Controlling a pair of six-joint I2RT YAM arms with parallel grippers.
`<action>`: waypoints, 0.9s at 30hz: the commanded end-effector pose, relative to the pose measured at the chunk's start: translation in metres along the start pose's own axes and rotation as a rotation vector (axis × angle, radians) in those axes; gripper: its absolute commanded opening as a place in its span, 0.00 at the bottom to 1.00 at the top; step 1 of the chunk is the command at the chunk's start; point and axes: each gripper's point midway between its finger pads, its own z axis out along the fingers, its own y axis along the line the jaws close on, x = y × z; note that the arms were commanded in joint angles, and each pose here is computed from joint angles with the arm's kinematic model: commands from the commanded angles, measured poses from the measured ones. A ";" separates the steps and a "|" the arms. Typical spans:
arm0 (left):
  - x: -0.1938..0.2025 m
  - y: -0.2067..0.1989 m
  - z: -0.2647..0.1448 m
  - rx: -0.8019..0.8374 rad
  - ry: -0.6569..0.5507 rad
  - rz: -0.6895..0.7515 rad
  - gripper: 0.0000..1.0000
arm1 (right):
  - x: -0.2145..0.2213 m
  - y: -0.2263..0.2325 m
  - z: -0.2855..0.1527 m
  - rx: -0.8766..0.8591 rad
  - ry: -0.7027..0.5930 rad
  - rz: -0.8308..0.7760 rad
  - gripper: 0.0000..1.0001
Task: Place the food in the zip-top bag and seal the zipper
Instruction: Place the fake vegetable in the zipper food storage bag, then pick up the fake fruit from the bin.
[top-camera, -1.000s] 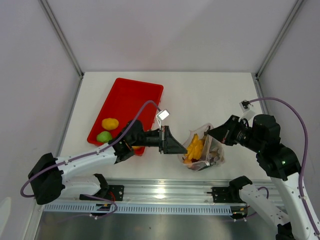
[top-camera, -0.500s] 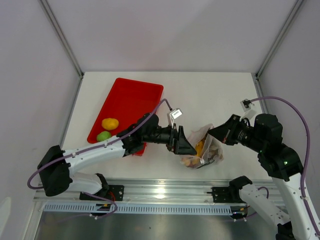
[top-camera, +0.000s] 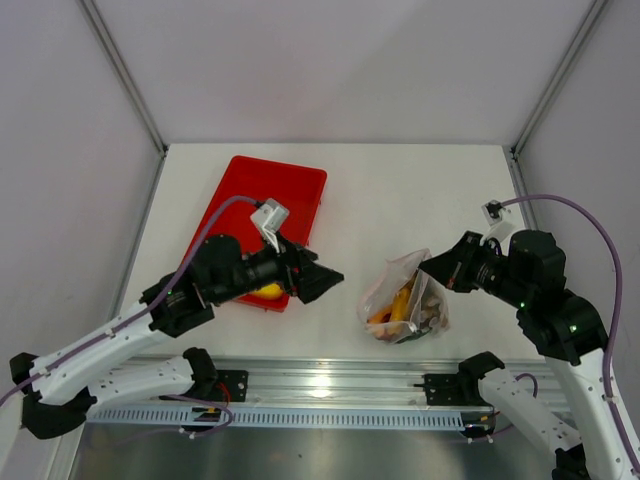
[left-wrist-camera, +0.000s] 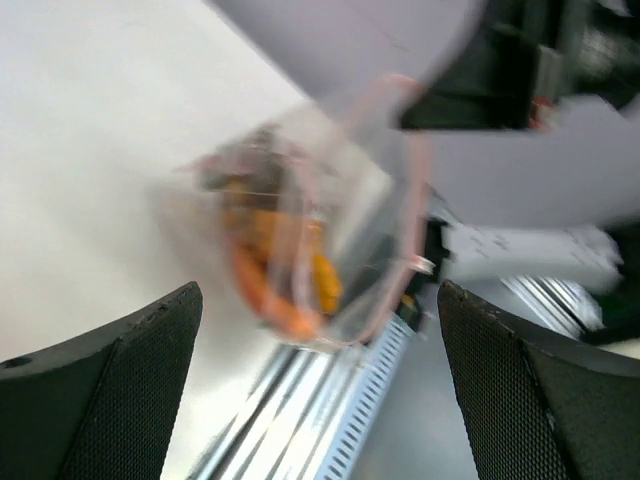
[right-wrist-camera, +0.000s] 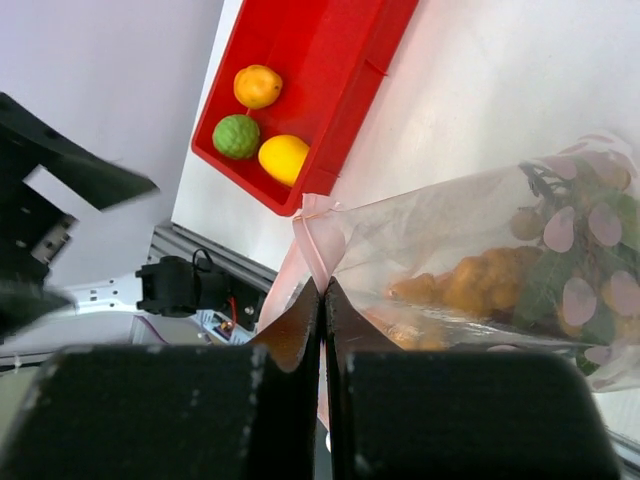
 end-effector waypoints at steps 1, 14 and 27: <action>-0.005 0.092 -0.037 -0.556 -0.039 0.006 1.00 | -0.004 -0.004 -0.003 0.019 -0.029 -0.048 0.00; 0.029 0.222 -0.112 -1.266 -0.039 -0.542 0.99 | -0.005 -0.002 0.006 0.003 -0.003 -0.076 0.00; 0.096 0.282 -0.093 -1.661 0.286 -0.972 1.00 | -0.001 -0.001 -0.006 -0.003 -0.019 -0.081 0.00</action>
